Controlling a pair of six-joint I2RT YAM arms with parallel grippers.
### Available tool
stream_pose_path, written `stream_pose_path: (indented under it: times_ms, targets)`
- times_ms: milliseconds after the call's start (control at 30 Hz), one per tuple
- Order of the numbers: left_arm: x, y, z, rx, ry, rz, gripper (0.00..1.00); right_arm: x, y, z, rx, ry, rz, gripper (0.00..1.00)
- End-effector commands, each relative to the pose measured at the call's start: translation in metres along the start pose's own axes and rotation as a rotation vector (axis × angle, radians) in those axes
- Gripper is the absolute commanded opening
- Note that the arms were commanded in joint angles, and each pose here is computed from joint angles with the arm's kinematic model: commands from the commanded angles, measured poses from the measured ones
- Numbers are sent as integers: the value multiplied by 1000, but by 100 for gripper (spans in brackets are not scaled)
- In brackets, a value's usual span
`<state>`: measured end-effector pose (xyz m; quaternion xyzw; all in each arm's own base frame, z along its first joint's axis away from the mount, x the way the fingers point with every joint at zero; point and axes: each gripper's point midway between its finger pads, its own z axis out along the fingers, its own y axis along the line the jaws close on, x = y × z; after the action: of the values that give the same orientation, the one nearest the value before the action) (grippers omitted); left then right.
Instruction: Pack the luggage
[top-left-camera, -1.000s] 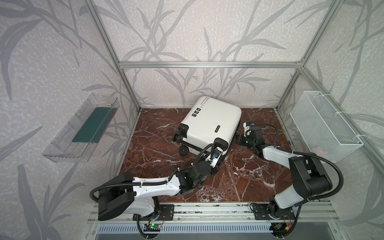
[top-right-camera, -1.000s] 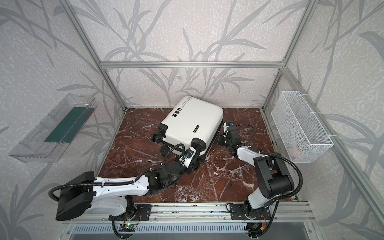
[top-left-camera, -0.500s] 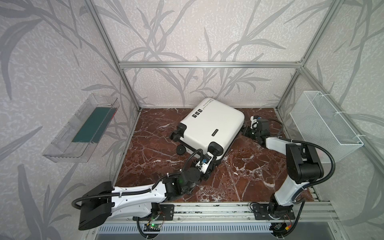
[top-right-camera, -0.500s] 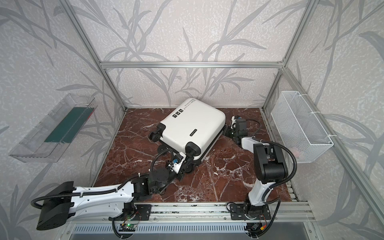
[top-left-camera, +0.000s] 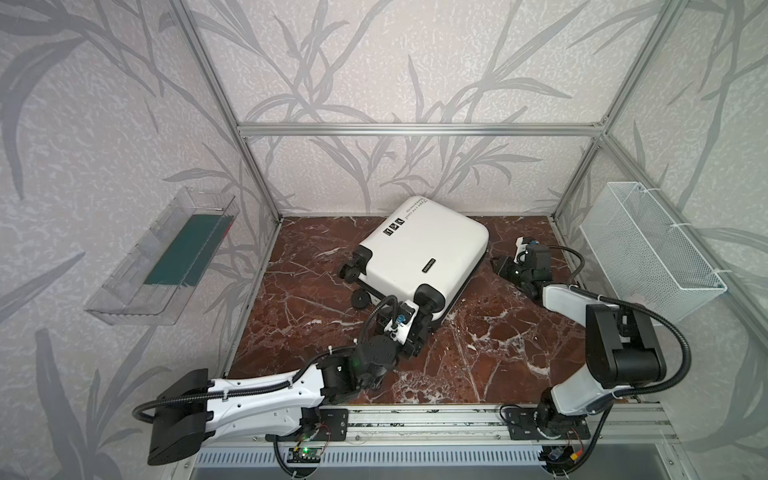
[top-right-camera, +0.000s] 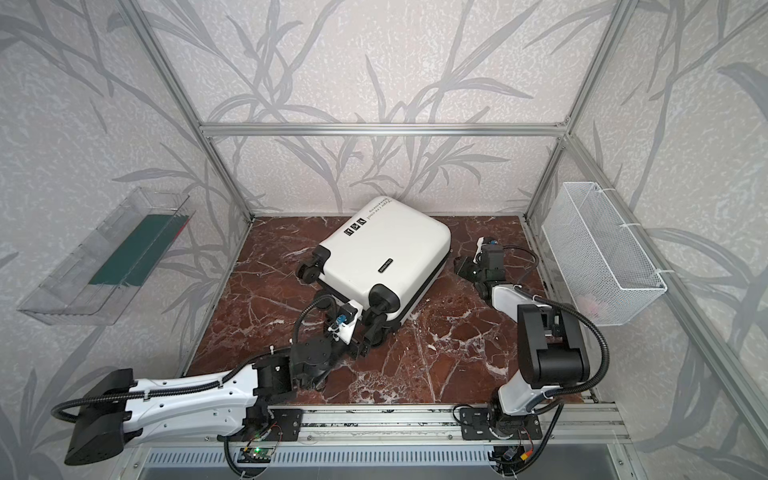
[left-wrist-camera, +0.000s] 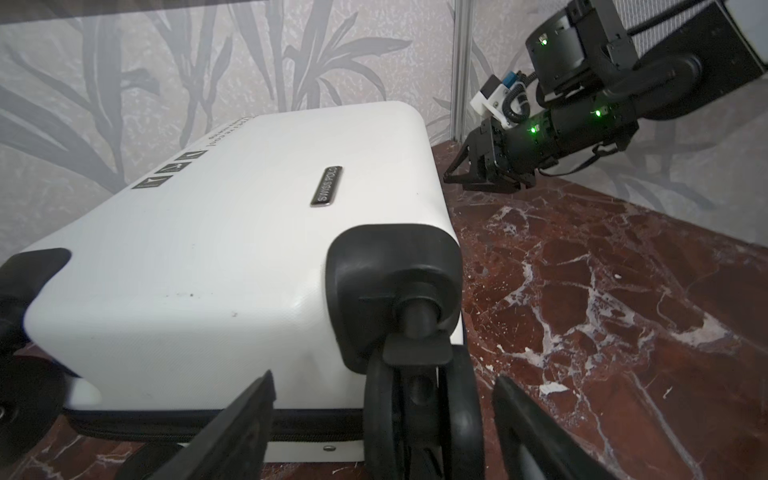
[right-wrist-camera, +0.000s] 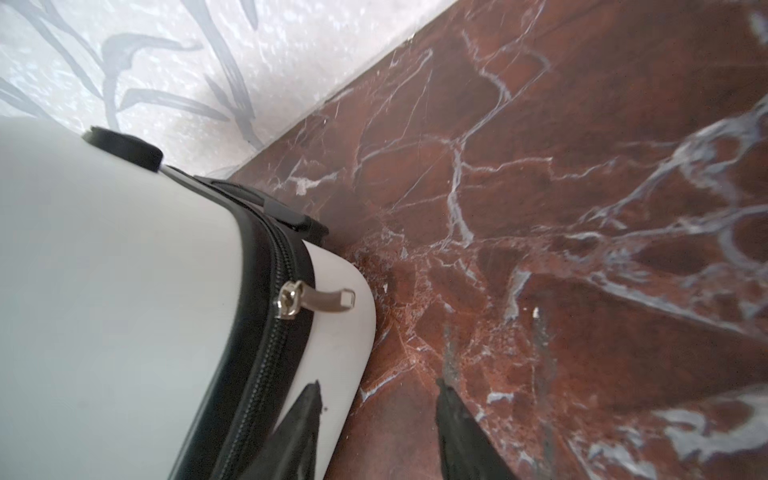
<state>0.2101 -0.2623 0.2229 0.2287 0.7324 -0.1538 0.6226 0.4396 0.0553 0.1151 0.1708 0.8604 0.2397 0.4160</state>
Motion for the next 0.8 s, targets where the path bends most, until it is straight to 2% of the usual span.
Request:
stream_pose_path:
  times_ms: [0,167,267,367,533,767]
  targets:
    - [-19,24,-11,-96,-20,-68,89,-15,1,-21,49,-31,18,49]
    - [-33,63,-29,-207,-33,-191,91,-48,33,-36,-2,-51,5,60]
    - [-34,103,-42,-327,9,-319,92,-69,59,-38,-77,-51,0,67]
    - [-30,131,-47,-382,63,-437,93,-89,87,-33,-170,-31,-8,71]
    - [-27,144,-33,-330,175,-573,94,-100,122,-7,-315,99,-9,74]
    - [-19,128,8,-210,303,-654,99,-94,131,19,-367,200,10,75]
